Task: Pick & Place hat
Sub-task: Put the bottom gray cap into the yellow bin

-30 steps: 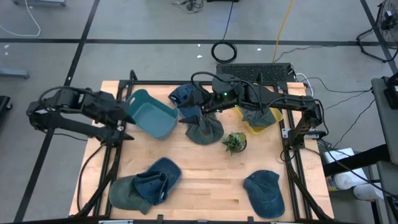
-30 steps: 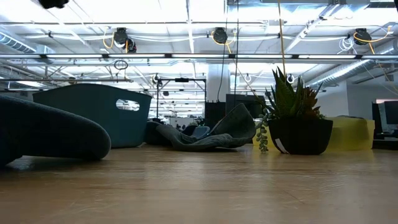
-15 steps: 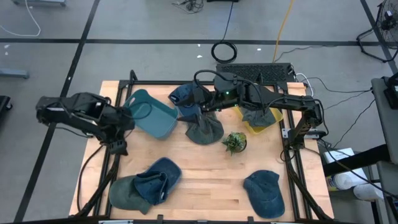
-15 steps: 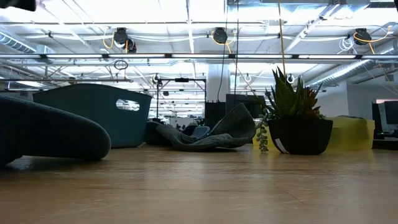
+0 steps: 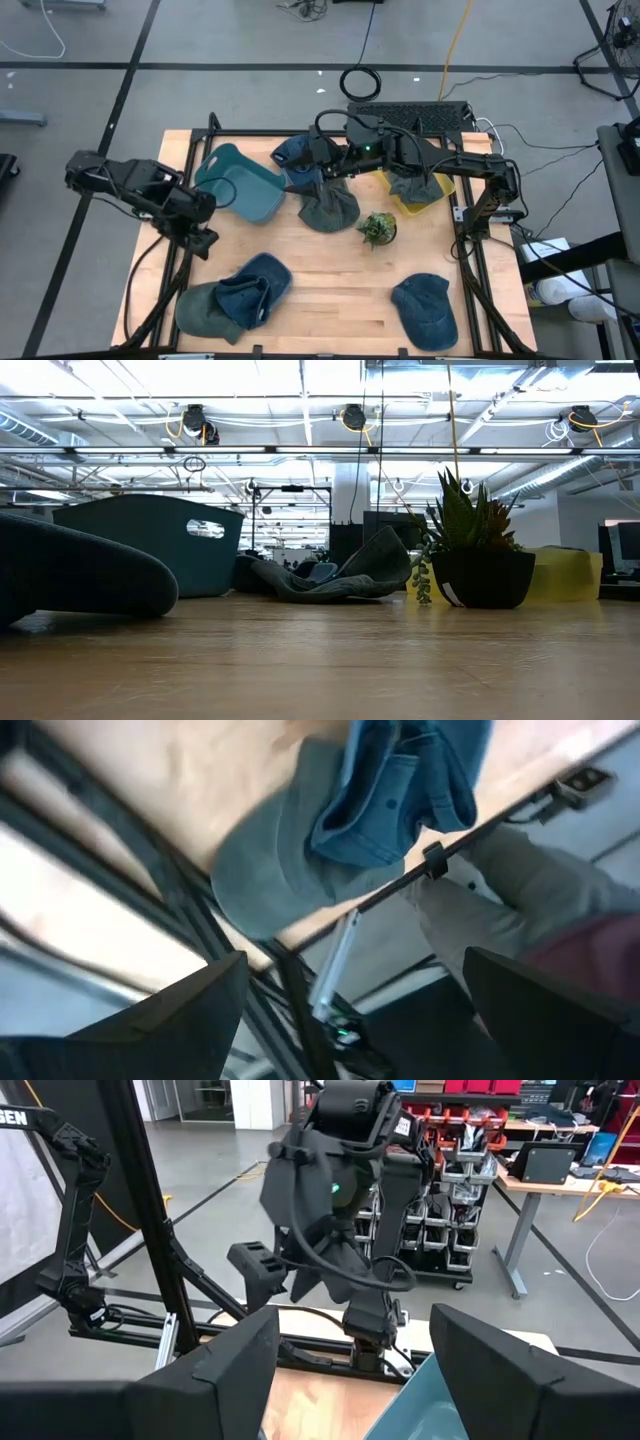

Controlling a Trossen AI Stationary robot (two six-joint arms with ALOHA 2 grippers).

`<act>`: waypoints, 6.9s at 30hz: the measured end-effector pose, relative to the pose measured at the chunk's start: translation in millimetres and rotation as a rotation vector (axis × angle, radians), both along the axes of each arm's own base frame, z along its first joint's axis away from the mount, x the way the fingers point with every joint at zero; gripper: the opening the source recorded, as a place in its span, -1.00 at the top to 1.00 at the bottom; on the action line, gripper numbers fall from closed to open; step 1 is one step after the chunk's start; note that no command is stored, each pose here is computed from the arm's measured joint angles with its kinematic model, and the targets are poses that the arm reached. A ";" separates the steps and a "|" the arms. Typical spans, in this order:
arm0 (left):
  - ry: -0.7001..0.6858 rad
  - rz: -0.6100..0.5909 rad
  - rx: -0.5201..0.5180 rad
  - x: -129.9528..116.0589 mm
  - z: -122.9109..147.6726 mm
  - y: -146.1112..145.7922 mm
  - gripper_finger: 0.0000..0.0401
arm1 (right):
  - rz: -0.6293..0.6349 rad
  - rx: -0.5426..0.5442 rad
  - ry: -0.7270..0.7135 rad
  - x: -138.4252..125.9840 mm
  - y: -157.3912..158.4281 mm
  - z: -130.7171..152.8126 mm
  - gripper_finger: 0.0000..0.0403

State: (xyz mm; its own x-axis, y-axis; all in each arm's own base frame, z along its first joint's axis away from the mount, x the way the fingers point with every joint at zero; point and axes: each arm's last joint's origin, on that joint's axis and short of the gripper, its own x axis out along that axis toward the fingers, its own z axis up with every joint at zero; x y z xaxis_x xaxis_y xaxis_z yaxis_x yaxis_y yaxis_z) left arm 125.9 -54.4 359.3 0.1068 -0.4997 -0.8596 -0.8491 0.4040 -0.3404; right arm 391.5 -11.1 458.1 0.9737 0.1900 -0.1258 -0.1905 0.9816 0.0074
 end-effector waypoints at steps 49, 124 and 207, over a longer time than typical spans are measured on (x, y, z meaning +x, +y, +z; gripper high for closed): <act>0.479 0.368 0.214 31.2 -48.3 -96.4 -0.89 | 0.006 -0.054 -0.069 0.5 -0.2 5.6 -0.23; 0.608 0.007 0.529 52.3 -191.8 -168.2 0.26 | 0.005 -0.045 -0.051 0.4 -0.1 4.1 -0.23; -0.483 0.472 0.697 50.8 16.8 29.4 0.98 | 0.046 0.048 -0.140 -48.1 33.8 46.5 -0.23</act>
State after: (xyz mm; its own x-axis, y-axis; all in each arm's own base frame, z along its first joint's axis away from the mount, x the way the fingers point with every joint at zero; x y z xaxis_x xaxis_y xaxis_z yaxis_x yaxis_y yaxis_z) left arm 176.7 -25.1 376.1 0.5848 0.2898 -0.7577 -0.8072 0.3005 -0.5081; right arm 343.4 22.7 504.6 0.9713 0.2369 0.0208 -0.2374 0.9711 0.0240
